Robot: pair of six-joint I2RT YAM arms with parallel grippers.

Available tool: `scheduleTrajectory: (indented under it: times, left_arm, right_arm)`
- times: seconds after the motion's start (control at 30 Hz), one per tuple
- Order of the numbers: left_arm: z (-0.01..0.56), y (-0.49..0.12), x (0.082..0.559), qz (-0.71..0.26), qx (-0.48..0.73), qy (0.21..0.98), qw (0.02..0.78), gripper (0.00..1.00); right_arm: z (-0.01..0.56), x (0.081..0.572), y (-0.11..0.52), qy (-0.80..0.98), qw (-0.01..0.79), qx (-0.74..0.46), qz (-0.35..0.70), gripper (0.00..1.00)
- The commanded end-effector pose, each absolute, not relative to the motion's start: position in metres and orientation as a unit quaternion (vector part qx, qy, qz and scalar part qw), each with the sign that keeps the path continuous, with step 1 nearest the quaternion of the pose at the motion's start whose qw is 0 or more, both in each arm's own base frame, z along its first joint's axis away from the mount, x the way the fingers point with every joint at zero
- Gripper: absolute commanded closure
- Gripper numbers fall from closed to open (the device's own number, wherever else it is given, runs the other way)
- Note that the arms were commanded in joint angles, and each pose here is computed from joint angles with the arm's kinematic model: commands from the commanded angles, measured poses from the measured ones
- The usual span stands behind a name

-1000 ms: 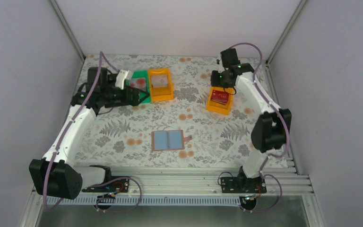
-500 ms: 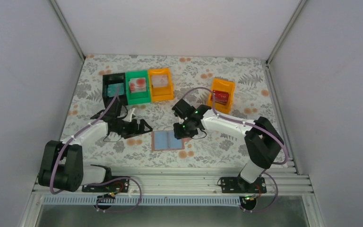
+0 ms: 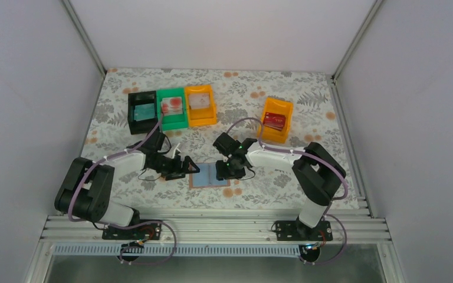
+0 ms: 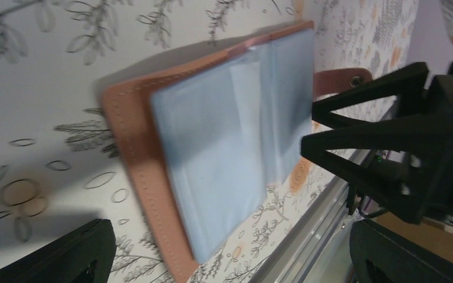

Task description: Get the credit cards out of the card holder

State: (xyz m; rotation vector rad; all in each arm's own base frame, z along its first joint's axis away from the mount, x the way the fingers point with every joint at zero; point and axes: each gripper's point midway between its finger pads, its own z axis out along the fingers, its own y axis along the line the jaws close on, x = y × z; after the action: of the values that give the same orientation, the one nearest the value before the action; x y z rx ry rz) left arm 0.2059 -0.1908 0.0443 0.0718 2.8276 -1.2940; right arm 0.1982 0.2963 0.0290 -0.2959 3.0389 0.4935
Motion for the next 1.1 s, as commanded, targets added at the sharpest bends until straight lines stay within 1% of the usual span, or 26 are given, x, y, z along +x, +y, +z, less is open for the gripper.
scheduleTrajectory:
  times: [0.0,0.03,0.13,0.2,0.3,0.4,0.47,0.6,0.73,0.9,0.97,1.03,1.07]
  left_arm:
    - [0.021,-0.19,0.181,-0.403,0.004,0.915,-0.03,0.02]
    - [0.019,-0.189,0.179,-0.404,0.0,0.914,-0.034,0.03]
    - [0.017,-0.191,0.176,-0.411,-0.005,0.911,-0.037,0.12]
    - [0.018,-0.192,0.179,-0.414,-0.003,0.91,-0.035,0.21]
    - [0.019,-0.195,0.186,-0.416,0.002,0.909,-0.028,0.35]
    - [0.022,-0.199,0.2,-0.416,0.001,0.909,-0.015,0.5]
    - [0.025,-0.203,0.208,-0.423,0.0,0.906,-0.006,0.57]
    - [0.025,-0.203,0.211,-0.421,-0.005,0.907,-0.002,0.67]
    - [0.029,-0.204,0.214,-0.423,0.001,0.906,0.005,0.69]
    - [0.029,-0.205,0.214,-0.424,0.002,0.906,0.006,0.75]
    - [0.029,-0.205,0.215,-0.424,0.003,0.906,0.007,0.79]
    - [0.029,-0.205,0.216,-0.423,0.003,0.906,0.008,0.8]
    - [0.029,-0.205,0.216,-0.423,0.003,0.906,0.008,0.82]
  right_arm:
    - [0.017,0.196,0.301,0.982,0.019,-0.09,0.162,0.53]
    - [0.014,0.195,0.3,0.983,0.018,-0.089,0.162,0.54]
    - [0.015,0.193,0.305,0.98,0.015,-0.093,0.178,0.59]
    - [0.02,0.194,0.308,0.977,0.021,-0.096,0.188,0.65]
    - [0.034,0.198,0.315,0.972,0.037,-0.103,0.209,0.72]
    - [0.046,0.199,0.328,0.963,0.042,-0.11,0.242,0.76]
    - [0.052,0.198,0.336,0.956,0.039,-0.116,0.266,0.77]
    - [0.058,0.201,0.343,0.952,0.044,-0.122,0.277,0.79]
    - [0.059,0.203,0.349,0.948,0.045,-0.132,0.287,0.79]
    - [0.052,0.204,0.354,0.948,0.034,-0.137,0.285,0.81]
    - [0.051,0.204,0.355,0.949,0.034,-0.137,0.283,0.79]
    - [0.052,0.206,0.353,0.95,0.038,-0.135,0.278,0.74]
    - [0.051,0.208,0.351,0.953,0.042,-0.132,0.271,0.74]
